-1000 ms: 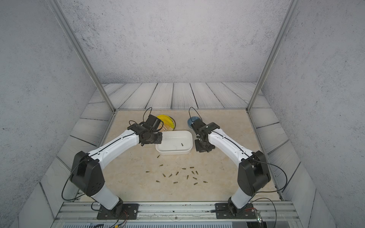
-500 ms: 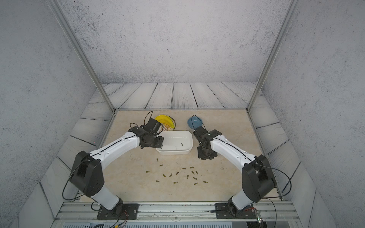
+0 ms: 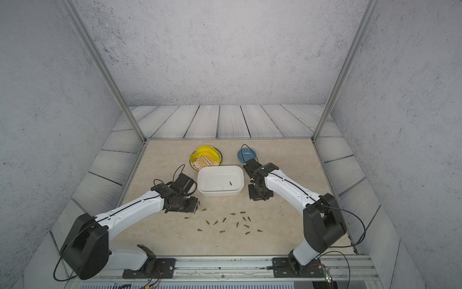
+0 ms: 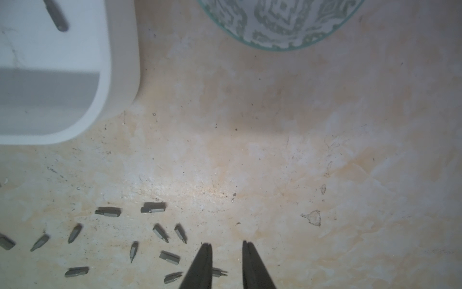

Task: Put the bit on the desktop into the storage box
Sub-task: Pick up the screwdriver bit from the center of the board.

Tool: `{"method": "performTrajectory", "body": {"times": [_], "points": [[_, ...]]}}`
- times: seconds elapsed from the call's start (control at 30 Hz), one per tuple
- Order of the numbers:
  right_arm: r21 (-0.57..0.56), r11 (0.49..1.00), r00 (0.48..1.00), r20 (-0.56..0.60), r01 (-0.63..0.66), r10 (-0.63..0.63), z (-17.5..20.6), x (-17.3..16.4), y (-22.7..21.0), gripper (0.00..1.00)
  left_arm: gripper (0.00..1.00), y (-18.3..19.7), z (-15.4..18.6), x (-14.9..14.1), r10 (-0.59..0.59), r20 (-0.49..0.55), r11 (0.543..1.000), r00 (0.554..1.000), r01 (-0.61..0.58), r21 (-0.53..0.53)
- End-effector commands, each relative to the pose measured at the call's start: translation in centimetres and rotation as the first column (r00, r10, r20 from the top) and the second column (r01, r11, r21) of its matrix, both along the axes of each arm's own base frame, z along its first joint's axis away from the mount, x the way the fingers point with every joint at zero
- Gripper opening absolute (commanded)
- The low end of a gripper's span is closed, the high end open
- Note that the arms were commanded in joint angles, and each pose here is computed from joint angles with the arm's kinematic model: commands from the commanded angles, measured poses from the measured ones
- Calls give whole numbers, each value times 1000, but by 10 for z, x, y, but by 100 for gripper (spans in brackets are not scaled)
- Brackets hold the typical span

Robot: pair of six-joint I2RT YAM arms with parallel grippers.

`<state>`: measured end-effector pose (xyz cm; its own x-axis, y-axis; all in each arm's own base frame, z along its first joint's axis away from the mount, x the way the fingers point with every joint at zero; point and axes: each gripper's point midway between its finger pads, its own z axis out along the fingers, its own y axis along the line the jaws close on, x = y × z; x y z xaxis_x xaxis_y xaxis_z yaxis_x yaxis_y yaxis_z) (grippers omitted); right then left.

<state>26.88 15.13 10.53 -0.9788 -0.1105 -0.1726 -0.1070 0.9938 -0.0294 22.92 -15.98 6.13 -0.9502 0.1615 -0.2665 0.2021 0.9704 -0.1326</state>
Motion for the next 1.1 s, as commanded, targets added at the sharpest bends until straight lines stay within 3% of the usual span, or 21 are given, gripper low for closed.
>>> {"method": "performTrajectory", "body": {"times": [0.0, 0.47, 0.83, 1.07], "points": [[3, 1000, 1000, 12, -11, 11, 6, 5, 3, 26, 60, -16, -8, -2, -36, 4, 998, 999, 36, -42], [-5, 1000, 1000, 19, -7, 7, 10, 8, 2, 26, 58, -33, -41, 8, -175, 15, 984, 984, 174, 49], [-14, 1000, 1000, 18, -9, 10, 12, 8, 0, 26, 57, -38, -44, 21, -185, 33, 978, 982, 181, 106], [-18, 1000, 1000, 21, -8, 9, 13, 9, -1, 26, 47, -45, -42, 26, -189, 35, 978, 981, 186, 92]]}}
